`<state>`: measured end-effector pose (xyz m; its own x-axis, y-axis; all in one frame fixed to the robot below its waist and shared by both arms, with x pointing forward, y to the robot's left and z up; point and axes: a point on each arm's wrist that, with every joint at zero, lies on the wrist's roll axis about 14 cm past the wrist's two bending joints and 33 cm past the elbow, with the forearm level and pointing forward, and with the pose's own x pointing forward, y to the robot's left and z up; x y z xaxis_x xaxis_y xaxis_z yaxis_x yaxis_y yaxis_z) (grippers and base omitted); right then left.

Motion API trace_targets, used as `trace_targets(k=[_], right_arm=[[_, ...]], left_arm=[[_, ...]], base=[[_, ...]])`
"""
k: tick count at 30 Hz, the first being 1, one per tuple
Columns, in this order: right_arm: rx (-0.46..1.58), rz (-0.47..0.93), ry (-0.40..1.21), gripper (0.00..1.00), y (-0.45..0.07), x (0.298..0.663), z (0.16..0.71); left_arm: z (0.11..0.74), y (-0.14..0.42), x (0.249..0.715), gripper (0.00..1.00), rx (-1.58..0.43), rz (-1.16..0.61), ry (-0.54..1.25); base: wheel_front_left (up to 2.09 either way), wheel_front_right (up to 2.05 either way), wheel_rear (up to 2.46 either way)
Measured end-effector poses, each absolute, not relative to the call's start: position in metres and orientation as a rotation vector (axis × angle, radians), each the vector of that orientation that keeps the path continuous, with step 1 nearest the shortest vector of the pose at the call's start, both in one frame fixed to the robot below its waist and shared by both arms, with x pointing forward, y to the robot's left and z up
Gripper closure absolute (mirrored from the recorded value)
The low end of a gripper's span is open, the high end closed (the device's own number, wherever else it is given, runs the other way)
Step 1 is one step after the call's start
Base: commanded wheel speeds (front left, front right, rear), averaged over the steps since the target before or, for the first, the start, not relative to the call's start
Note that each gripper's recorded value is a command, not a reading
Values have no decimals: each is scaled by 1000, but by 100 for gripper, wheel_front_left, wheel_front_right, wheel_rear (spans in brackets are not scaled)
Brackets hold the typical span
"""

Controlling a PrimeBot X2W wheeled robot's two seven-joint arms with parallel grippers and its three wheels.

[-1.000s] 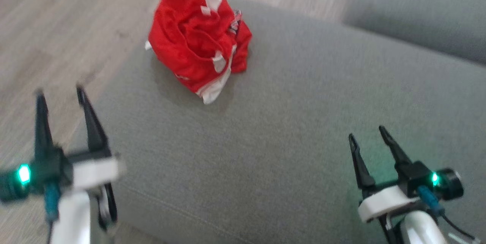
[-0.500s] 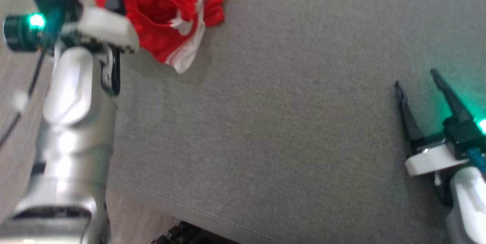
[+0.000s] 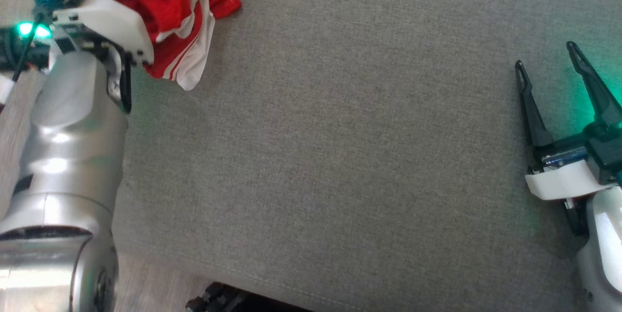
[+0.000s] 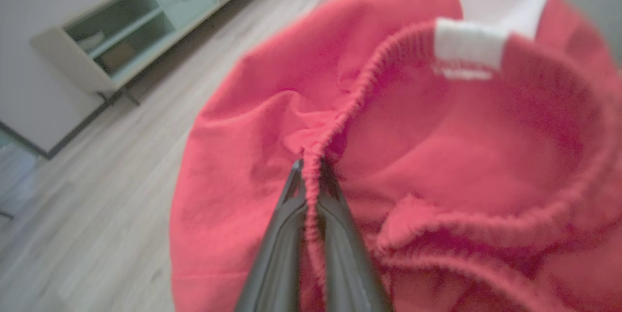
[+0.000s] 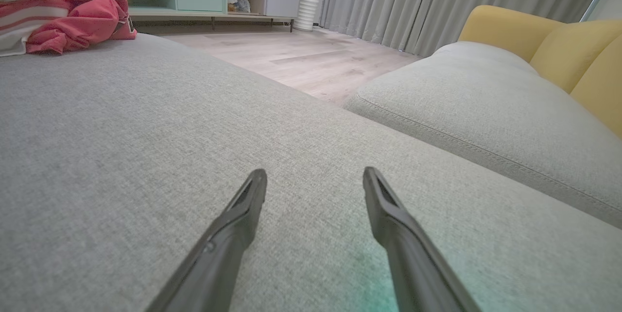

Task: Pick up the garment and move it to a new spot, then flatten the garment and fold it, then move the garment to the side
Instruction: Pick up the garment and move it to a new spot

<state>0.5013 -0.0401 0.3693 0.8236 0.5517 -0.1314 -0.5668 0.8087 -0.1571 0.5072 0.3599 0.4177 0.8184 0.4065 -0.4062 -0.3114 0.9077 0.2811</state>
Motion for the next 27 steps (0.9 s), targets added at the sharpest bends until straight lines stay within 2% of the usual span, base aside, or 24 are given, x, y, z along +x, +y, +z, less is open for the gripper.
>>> trace_targets(k=[4, 8, 14, 20, 27], right_arm=[[-197, 596, 82, 0, -39, 500, 374], [-190, 587, 82, 0, -36, 498, 383], [-141, 566, 75, 0, -27, 479, 407], [-120, 483, 27, 0, -47, 463, 443], [-61, 290, 7, 0, -109, 438, 469]], left_arm=[[460, 354, 525, 100, 276, 334, 308], [491, 351, 531, 100, 320, 298, 225], [582, 327, 550, 100, 438, 196, -4], [672, 250, 566, 100, 466, -12, -259], [729, 124, 566, 100, 373, -295, -461]], base=[[0, 0, 0], [0, 0, 0], [0, 0, 0], [0, 0, 0], [0, 0, 0]])
